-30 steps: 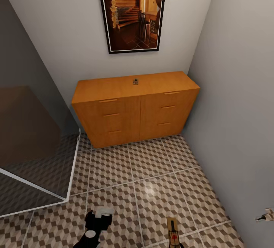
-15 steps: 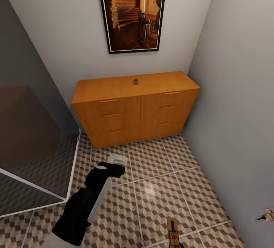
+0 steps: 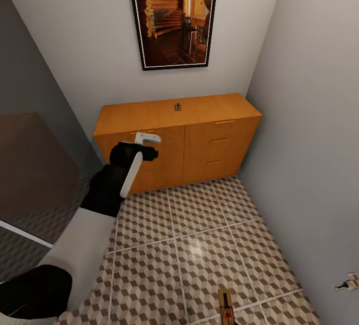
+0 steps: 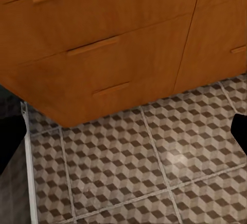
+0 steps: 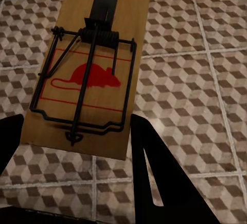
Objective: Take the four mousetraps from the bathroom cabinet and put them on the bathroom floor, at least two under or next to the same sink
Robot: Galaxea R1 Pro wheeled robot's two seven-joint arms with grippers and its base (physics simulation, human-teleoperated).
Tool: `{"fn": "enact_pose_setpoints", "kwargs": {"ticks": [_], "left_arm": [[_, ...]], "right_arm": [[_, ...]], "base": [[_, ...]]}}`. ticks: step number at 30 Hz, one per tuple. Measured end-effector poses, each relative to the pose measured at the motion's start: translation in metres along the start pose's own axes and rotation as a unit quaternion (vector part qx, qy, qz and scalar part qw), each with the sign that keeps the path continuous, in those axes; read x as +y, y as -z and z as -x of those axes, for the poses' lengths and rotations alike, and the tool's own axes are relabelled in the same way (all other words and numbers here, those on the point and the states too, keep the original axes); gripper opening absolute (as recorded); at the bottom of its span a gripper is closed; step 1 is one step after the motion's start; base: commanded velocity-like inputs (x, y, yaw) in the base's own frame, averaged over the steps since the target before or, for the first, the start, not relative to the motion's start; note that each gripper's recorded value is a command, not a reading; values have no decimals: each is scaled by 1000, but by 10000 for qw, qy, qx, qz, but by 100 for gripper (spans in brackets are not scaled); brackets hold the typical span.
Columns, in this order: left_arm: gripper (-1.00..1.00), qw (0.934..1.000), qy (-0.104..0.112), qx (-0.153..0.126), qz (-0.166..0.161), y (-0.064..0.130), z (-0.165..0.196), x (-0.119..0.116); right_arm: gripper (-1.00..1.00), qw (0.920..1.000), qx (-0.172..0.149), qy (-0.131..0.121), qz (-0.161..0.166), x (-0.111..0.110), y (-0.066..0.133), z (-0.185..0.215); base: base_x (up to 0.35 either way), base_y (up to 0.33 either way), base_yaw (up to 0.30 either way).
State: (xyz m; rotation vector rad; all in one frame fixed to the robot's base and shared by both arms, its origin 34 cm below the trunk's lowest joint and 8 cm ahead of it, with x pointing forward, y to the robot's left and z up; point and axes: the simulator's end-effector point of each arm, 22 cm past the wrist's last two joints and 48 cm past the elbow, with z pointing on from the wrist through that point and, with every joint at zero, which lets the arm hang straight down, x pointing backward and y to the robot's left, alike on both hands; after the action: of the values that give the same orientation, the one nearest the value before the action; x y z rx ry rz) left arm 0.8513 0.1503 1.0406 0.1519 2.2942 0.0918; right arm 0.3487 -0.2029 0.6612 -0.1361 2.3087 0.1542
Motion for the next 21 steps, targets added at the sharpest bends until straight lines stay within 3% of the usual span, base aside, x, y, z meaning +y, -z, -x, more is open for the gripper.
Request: {"fn": "enact_pose_setpoints", "kwargs": {"ticks": [5, 14, 21], "left_arm": [[100, 10000, 3, -41, -15, 1, 11, -2], [100, 9988, -205, -437, 74, 17, 36, 7], [100, 9986, -220, -486, 52, 20, 39, 5]], "right_arm": [[-100, 10000, 40, -2, 4, 0, 0, -2], [-100, 10000, 41, 3, -1, -1, 0, -2], [-100, 10000, 15, 6, -11, -2, 0, -1]], "base": [[0, 0, 0], [15, 0, 0], [273, -26, 0]]}}
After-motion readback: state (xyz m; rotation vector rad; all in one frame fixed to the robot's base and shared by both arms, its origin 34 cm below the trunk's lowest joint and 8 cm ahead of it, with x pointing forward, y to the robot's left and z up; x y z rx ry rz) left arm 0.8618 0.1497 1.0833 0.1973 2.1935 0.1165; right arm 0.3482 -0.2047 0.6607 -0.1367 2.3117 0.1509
